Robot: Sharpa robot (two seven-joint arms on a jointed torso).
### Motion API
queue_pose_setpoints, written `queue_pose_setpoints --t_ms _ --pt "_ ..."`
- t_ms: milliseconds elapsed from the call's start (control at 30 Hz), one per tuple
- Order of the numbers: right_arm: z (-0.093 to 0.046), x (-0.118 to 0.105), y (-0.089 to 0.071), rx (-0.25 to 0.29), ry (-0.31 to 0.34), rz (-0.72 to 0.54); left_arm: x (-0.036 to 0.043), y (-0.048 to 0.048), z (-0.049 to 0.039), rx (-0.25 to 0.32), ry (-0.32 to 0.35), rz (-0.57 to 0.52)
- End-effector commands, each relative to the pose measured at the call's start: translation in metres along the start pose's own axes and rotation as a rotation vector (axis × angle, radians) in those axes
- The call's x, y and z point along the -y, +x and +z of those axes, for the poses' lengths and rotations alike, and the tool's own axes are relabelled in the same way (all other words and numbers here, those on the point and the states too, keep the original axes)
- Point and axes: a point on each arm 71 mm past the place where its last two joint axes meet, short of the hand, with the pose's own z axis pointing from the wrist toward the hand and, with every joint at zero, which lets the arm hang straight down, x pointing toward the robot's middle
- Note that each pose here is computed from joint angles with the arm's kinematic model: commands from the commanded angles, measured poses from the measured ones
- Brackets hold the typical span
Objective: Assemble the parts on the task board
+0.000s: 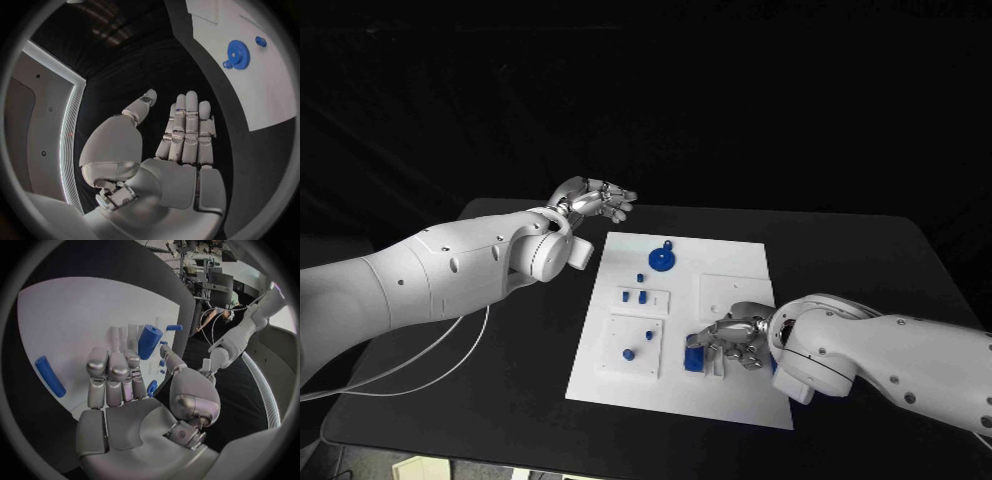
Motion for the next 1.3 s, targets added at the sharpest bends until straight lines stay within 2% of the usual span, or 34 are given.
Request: queue_pose_setpoints --t_ms 33,200,300,900,1300 --pt "-0.0012 -0.0008 0.0046 -0.015 -0.035 -0.037 0.0012 0.0013 0.0002 -0.008 0.005 -0.008" --pt "-0.0048 -0.0001 0.0089 -0.06 -0.078 -0.055 0.001 0.0008 0.0001 -0.007 0.004 -0.008" --pt "-0.006 0.0005 0.0119 -0.076 -0.082 -0.064 0.001 0.0007 0.0001 -0.007 0.004 -0.008" --pt "-0.0068 0.0054 0.0115 -0.069 -0.063 -0.067 0.0011 0.0015 0.0003 -0.011 0.005 -0.009" --pt "-0.0061 0.006 0.0131 -0.093 -0.05 -0.079 0.001 0.0014 0.0001 -0.012 0.004 -0.009"
